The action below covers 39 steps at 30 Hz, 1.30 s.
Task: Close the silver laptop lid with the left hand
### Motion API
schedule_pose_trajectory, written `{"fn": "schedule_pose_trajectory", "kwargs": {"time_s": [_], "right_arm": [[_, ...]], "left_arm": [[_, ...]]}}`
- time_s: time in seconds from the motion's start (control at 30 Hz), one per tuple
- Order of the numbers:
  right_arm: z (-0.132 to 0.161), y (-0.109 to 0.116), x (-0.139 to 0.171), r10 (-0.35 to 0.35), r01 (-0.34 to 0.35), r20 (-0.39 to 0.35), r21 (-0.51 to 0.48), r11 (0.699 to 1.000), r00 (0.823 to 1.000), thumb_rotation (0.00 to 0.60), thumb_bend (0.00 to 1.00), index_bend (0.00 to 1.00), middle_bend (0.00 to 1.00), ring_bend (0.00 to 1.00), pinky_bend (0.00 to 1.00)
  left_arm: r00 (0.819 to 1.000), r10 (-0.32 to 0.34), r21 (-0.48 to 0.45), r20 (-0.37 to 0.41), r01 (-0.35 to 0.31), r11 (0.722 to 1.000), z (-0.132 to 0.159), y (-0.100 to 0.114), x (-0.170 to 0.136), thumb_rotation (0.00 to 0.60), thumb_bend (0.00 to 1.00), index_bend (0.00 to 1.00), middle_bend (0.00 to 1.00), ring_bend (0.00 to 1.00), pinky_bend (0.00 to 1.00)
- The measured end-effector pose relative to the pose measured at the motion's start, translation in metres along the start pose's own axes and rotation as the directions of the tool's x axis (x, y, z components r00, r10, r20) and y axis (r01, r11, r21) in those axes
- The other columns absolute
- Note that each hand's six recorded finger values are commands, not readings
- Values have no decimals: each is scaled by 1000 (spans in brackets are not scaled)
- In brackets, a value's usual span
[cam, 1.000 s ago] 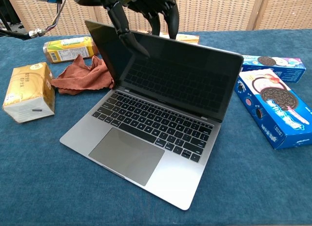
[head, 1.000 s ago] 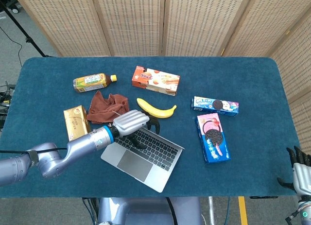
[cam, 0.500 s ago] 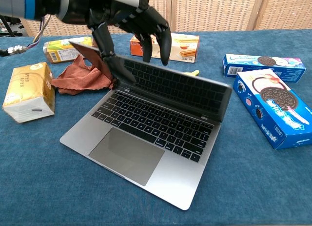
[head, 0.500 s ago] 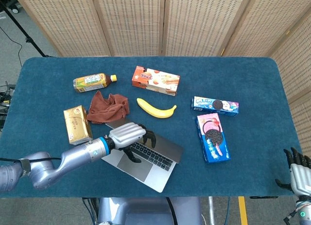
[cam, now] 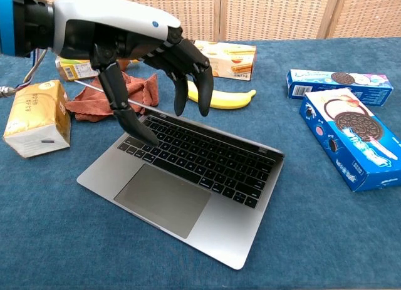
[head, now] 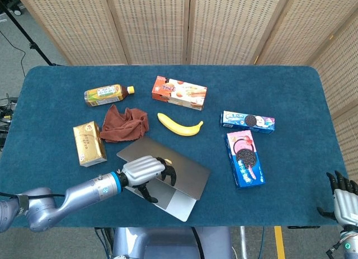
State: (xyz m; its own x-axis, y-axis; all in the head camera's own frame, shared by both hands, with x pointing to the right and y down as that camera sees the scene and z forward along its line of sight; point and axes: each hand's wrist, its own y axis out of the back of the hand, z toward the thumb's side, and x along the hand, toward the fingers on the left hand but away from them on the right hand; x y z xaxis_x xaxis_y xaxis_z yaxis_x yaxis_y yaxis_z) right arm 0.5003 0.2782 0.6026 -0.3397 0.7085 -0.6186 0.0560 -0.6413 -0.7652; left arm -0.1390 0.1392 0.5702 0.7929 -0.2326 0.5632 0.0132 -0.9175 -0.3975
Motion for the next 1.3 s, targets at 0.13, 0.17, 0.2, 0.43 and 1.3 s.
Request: {"fn": "schedule_pose_trajectory", "kwargs": {"time_s": [0.13, 0.17, 0.2, 0.43, 1.3], "right_arm": [[-3, -2, -2, 8, -8, 12, 0, 1000, 1000, 600, 237, 35, 0, 0, 0], [-4, -2, -2, 9, -9, 14, -1, 1000, 1000, 600, 237, 35, 0, 0, 0], [-5, -3, -3, 10, -10, 16, -1, 1000, 1000, 600, 237, 35, 0, 0, 0], [-8, -8, -6, 29, -29, 30, 0, 1000, 999, 600, 237, 35, 0, 0, 0], [-20, -25, -14, 89, -90, 70, 9, 996, 994, 600, 236, 37, 0, 0, 0]], "left_arm": [[1000, -13, -6, -7, 13, 1000, -3, -9, -1, 600, 131, 426, 394, 422, 241], [1000, -16, -9, -9, 16, 1000, -4, -11, -1, 600, 131, 426, 394, 422, 241], [1000, -18, -13, -10, 18, 1000, -5, -13, -2, 600, 131, 426, 394, 422, 241], [999, -38, -23, -26, 37, 999, -12, -25, -5, 600, 131, 425, 394, 422, 241], [990, -125, -99, -68, 118, 988, -38, -70, -15, 600, 131, 425, 394, 422, 242]]}}
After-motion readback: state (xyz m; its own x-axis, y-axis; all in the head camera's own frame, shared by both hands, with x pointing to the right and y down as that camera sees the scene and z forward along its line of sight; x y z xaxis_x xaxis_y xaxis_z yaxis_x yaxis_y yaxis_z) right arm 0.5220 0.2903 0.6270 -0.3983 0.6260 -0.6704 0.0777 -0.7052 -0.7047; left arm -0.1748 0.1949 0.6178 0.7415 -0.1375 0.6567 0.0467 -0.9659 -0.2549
